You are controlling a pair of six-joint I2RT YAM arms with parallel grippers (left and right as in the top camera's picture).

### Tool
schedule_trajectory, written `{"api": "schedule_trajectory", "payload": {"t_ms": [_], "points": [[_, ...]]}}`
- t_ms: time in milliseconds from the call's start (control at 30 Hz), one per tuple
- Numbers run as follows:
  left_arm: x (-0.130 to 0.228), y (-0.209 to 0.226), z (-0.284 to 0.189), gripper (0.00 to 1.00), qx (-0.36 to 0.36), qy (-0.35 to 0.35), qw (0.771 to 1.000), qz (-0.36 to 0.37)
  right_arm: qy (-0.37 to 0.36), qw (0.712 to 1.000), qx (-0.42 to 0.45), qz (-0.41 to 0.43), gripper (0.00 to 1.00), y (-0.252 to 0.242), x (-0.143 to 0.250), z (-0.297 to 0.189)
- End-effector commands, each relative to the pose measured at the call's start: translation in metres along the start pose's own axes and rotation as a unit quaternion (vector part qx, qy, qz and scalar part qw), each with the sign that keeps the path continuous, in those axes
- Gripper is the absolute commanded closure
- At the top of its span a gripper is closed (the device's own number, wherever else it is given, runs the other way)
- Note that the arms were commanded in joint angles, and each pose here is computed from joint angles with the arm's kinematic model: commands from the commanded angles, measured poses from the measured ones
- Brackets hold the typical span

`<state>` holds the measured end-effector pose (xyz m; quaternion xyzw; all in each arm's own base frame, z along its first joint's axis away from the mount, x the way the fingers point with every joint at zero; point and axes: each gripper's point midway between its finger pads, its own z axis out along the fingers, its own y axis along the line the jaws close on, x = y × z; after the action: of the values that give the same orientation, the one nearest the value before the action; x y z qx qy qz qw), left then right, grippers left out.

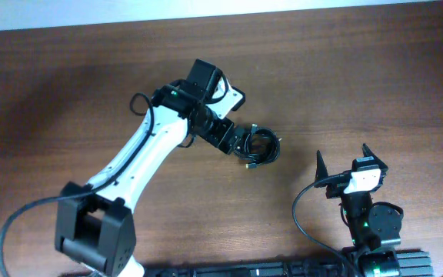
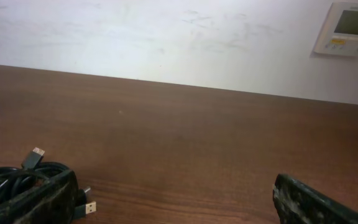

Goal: Untangle cables
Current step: 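Reach the left gripper forward over the black cable bundle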

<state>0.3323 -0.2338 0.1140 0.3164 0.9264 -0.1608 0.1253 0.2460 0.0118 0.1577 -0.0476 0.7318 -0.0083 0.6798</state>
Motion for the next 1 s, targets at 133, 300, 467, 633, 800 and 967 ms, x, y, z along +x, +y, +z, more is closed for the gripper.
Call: {"api": "schedule_trajectory", "payload": {"t_ms": [133,300,467,633,800,967], "points": [[-0.002,0.001,0.038,0.01,0.012,0.025,0.982,-0.188,0.003,1.0,0.008,0.004,0.01,-0.003,0.003,0.0],[0.003,-0.001,0.048,0.01,0.006,0.038,0.98,-0.194,0.003,1.0,0.009,0.004,0.01,-0.003,0.003,0.0],[0.01,0.014,0.061,0.01,-0.033,0.049,0.966,-0.252,0.003,1.0,0.008,0.004,0.01,-0.003,0.003,0.0],[0.018,0.013,0.071,0.01,-0.032,0.066,0.945,-0.32,0.003,1.0,0.008,0.004,0.01,-0.003,0.003,0.0],[0.02,0.024,0.072,0.01,-0.062,0.061,0.943,-0.322,0.003,1.0,0.009,0.004,0.02,-0.003,0.003,0.0],[0.033,0.026,0.082,0.01,-0.069,0.081,0.939,-0.327,0.003,1.0,0.008,0.004,0.01,-0.003,0.003,0.0]]}}
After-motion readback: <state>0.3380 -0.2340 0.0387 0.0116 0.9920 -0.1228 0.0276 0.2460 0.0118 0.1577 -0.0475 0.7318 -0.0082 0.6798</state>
